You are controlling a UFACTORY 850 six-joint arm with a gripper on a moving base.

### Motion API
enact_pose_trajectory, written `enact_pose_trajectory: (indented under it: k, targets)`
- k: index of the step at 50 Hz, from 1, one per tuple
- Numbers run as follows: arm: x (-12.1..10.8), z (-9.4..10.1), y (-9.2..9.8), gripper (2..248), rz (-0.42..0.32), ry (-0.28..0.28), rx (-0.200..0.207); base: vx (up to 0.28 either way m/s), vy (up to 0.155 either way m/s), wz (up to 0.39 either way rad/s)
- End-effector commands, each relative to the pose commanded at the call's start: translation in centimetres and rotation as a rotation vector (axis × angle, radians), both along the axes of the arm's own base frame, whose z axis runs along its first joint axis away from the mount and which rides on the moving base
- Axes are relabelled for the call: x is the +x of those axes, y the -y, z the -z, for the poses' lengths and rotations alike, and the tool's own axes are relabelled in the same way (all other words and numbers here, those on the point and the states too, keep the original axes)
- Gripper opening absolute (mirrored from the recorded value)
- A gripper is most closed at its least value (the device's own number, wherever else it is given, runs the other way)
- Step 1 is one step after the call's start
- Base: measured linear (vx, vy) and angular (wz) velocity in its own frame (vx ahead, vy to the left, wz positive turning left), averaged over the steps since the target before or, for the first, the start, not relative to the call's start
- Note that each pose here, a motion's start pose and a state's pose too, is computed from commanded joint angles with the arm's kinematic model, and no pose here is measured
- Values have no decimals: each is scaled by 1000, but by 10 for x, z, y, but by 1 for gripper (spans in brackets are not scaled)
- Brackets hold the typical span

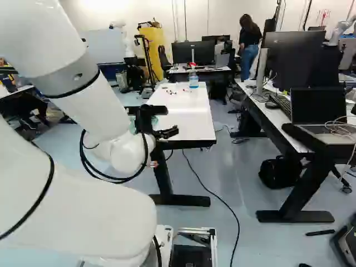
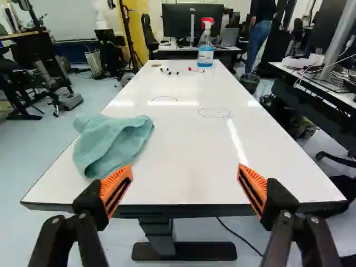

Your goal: Clean the table with the green towel

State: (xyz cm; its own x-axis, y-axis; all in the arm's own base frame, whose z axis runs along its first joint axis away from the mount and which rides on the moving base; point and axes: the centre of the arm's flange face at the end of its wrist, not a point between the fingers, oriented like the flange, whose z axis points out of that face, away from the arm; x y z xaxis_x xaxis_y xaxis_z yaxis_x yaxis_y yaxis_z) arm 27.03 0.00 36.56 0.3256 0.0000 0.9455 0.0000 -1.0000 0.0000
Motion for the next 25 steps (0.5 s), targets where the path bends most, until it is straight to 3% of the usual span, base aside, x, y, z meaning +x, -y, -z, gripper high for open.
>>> enact_pose_trajectory:
  k: [25]
  targets:
    - [0, 0, 0, 247, 0, 0, 0, 0, 0, 0]
